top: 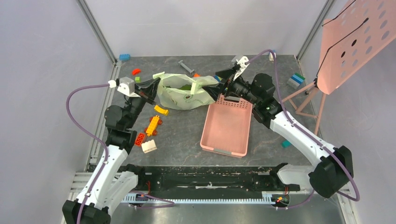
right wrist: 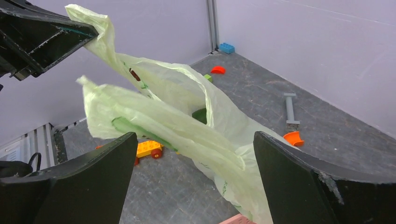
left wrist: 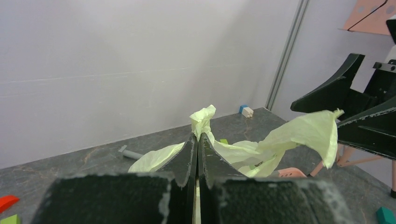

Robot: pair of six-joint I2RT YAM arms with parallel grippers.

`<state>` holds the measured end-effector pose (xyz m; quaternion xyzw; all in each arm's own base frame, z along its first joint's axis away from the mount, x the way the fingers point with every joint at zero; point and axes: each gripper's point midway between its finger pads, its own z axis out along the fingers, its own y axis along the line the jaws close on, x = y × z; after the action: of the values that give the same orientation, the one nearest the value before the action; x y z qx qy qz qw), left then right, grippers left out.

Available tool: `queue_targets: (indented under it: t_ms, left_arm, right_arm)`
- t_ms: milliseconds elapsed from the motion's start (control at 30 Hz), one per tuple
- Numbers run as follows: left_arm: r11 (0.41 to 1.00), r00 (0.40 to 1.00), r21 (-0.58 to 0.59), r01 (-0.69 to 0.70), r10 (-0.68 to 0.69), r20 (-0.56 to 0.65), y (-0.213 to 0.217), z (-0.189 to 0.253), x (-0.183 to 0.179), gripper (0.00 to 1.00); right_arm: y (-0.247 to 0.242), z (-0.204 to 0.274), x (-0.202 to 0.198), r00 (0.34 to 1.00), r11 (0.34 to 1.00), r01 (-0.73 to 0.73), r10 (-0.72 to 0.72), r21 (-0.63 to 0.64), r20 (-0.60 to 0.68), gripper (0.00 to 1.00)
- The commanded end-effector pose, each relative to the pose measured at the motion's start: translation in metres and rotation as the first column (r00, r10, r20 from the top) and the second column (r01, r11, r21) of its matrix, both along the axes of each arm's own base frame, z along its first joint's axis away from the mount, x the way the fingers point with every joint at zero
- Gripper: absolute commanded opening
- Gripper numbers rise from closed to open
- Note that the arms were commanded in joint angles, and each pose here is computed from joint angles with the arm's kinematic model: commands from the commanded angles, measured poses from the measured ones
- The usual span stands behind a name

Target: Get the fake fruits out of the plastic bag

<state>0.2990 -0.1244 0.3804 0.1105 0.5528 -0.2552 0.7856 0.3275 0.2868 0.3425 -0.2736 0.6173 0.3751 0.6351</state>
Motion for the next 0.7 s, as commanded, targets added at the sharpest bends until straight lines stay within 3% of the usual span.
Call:
queue_targets:
  t_ms: [0,333,400,533,667]
  left_arm:
    - [1.000,1.000,-0.025,-0.006,0.006,-0.007,0.003,0.007,-0.002,0.03]
    - [1.000,0.999,-0.026,0.005,-0.006,-0.046,0.000,0.001,0.003,0.03]
    - [1.000,0.998,-0.031,0.006,-0.008,-0.055,-0.001,0.000,0.005,0.03]
    - [0.999,0.998,-0.032,0.007,-0.009,-0.069,-0.002,-0.002,0.008,0.02]
    - [0.999,0.997,-0.035,0.011,-0.014,-0.072,-0.003,-0.001,0.009,0.02]
  right_arm:
    - [-0.010,0.005,0.001,0.999,0.999,0.040,-0.041,-0.027,-0.009,0.98]
    - [-0.041,0.003,0.026,0.979,0.978,0.192,-0.197,-0.078,-0.053,0.98]
    - [-0.050,-0.001,0.031,0.959,0.963,0.258,-0.264,-0.073,-0.101,0.98]
    - [-0.079,-0.009,0.040,0.859,0.889,0.458,-0.442,0.001,-0.257,0.98]
    - [-0.076,-0.008,0.044,0.862,0.895,0.445,-0.439,-0.034,-0.254,0.98]
